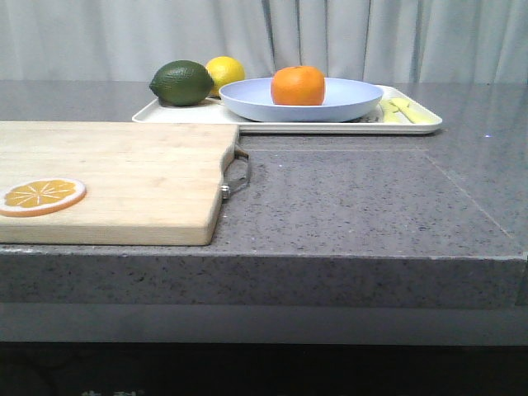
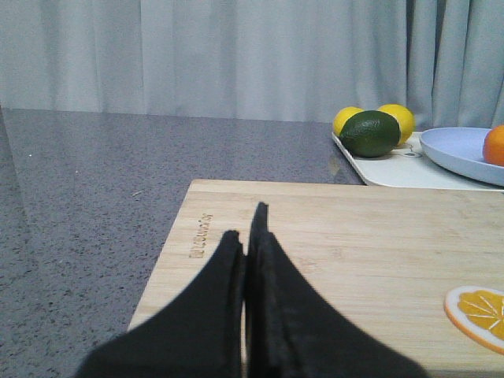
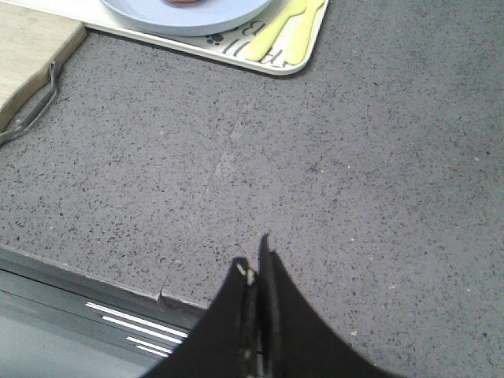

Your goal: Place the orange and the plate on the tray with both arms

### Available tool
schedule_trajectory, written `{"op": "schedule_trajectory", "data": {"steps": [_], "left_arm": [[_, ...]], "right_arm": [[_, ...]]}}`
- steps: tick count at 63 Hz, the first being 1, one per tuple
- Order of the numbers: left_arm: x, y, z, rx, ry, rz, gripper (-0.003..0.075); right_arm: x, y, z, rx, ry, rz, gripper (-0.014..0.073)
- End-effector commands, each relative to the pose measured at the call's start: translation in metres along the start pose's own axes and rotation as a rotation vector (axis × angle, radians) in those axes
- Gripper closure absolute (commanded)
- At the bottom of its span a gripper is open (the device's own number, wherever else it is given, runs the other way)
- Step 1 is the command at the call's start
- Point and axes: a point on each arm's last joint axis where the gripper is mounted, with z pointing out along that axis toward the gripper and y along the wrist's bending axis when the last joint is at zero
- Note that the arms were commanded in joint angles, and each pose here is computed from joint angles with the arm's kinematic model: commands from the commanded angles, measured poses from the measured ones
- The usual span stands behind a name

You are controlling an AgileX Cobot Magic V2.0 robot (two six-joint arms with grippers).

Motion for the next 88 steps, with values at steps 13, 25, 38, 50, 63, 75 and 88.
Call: {"op": "schedule_trajectory", "data": {"steps": [13, 25, 38, 50, 63, 75, 88], "left_arm": [[-0.006, -0.001, -0.002, 0.011, -0.097, -0.02, 0.0738], [-0.006, -0.001, -0.002, 0.011, -0.097, -0.02, 0.0738], [-0.006, -0.001, -0.002, 0.011, -0.097, -0.02, 0.0738], [-0.006, -0.001, -0.002, 0.011, -0.097, -0.02, 0.0738], [-0.006, -0.001, -0.002, 0.011, -0.097, -0.02, 0.0738], [-0.006, -0.001, -0.002, 0.011, -0.097, -0.02, 0.0738], [-0.006, -0.001, -0.002, 0.011, -0.097, -0.02, 0.0738]], "right_arm": [[-0.011, -0.001, -0.004, 0.012, -0.083, -0.016, 0.0663], [-0.011, -0.001, -0.005, 0.012, -0.087, -0.016, 0.0663], [0.013, -0.006, -0.014, 0.079, -0.226, -0.009, 0.0663], [0.062, -0.008, -0.005, 0.149, -0.471, 0.003, 0.0663], [0.117, -0.009, 0.022, 0.194, -0.596, 0.005, 0.0663], [0.146, -0.01, 0.044, 0.199, -0.67, -0.001, 0.0663], [0.148, -0.011, 0.045, 0.202, -0.663, 0.001, 0.0663]]}}
